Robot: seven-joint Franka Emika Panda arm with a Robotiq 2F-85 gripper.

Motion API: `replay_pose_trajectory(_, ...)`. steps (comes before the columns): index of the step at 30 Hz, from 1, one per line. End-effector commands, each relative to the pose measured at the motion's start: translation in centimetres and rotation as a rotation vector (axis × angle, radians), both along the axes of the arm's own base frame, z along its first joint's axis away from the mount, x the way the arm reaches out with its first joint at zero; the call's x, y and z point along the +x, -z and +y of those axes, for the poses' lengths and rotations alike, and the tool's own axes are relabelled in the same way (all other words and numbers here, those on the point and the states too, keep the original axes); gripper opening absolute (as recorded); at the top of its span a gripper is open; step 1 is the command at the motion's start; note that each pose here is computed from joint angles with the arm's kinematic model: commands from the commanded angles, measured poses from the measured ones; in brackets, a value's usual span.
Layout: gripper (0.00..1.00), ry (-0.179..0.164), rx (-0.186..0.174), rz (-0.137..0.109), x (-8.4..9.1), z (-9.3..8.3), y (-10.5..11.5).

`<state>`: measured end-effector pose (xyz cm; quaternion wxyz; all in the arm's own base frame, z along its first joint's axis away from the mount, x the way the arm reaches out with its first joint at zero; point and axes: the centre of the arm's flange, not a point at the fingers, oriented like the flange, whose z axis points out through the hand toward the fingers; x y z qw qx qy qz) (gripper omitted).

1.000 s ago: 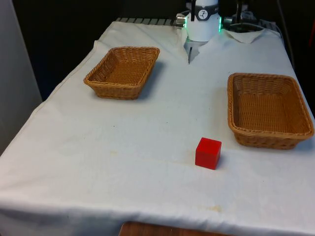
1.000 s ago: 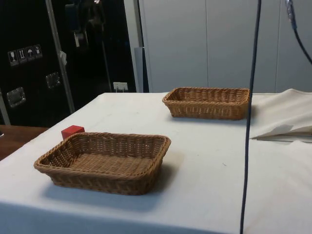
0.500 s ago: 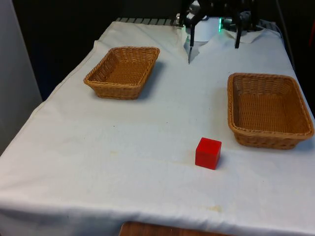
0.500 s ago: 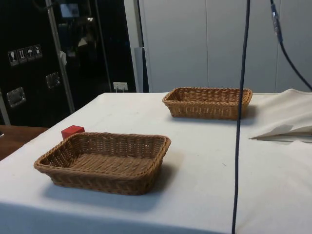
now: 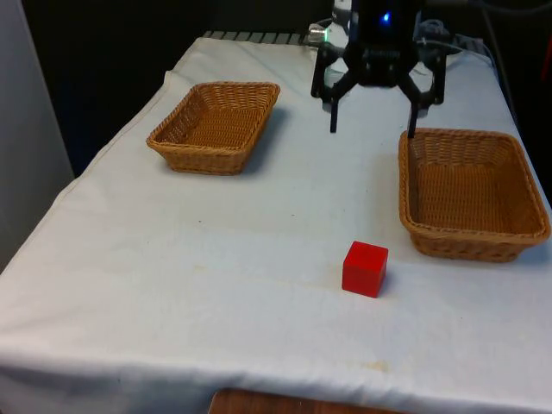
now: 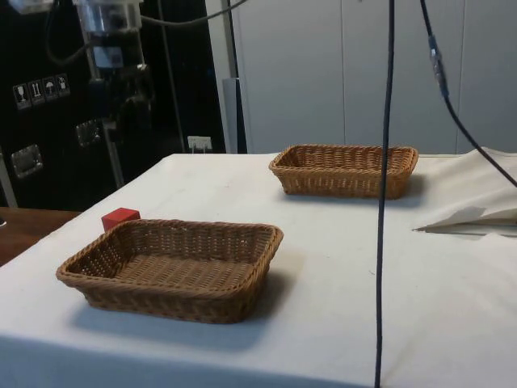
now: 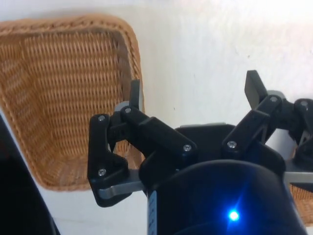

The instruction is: Pick up the red cube and place it into the right basket.

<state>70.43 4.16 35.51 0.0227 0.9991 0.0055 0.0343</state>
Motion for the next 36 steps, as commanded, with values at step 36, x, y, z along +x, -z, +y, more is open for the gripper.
replay_pose_trajectory(36,1.00,0.011,0.012,-0.072,5.6,0.9,8.3)
